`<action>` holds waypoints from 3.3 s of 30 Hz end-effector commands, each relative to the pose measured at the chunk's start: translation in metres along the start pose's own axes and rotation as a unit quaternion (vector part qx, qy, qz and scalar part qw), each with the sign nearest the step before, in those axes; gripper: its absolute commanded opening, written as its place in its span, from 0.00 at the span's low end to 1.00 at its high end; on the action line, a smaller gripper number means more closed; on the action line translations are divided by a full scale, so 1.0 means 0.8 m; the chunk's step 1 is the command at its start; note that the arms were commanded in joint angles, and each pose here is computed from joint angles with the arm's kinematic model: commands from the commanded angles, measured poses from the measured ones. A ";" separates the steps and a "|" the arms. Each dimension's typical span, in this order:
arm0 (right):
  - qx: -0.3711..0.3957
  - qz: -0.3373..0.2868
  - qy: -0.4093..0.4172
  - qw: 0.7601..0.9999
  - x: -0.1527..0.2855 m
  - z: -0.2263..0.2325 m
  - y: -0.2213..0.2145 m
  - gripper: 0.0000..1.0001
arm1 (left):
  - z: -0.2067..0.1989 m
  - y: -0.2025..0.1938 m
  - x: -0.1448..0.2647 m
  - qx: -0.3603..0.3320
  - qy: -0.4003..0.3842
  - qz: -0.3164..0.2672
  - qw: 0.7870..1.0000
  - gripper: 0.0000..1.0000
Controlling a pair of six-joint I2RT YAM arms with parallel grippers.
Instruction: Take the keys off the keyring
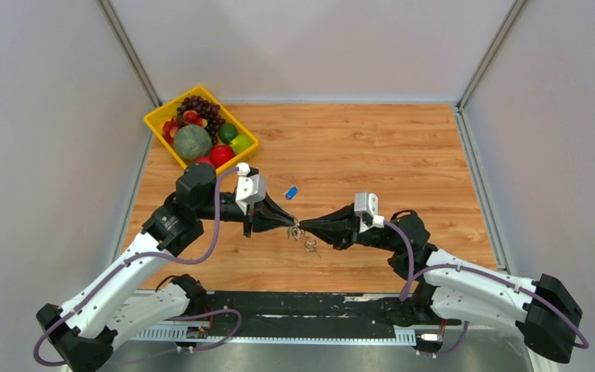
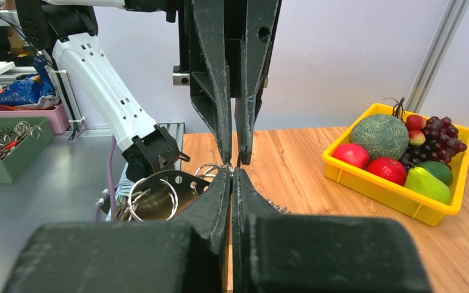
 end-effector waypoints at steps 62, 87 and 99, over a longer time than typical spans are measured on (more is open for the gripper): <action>-0.058 -0.035 -0.190 0.979 -0.021 -0.086 0.104 0.00 | 0.054 0.020 0.024 -0.076 0.192 -0.141 0.968 0.67; -0.085 -0.069 -0.210 0.972 -0.037 -0.101 0.099 0.00 | 0.090 0.030 -0.007 -0.115 0.255 -0.138 0.950 0.60; -0.097 -0.064 -0.211 0.971 -0.033 -0.099 0.089 0.00 | 0.099 0.040 0.005 -0.137 0.289 -0.138 0.937 0.21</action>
Point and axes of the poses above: each gripper's point midway between its finger pads, its own x axis back along the fingers, its own z axis along the line the jaws close on, y = z × x, the point moved 2 cm from there along x, back along the fingers, and after that the axes turned 8 degrees about x, right-handed, at the moved point
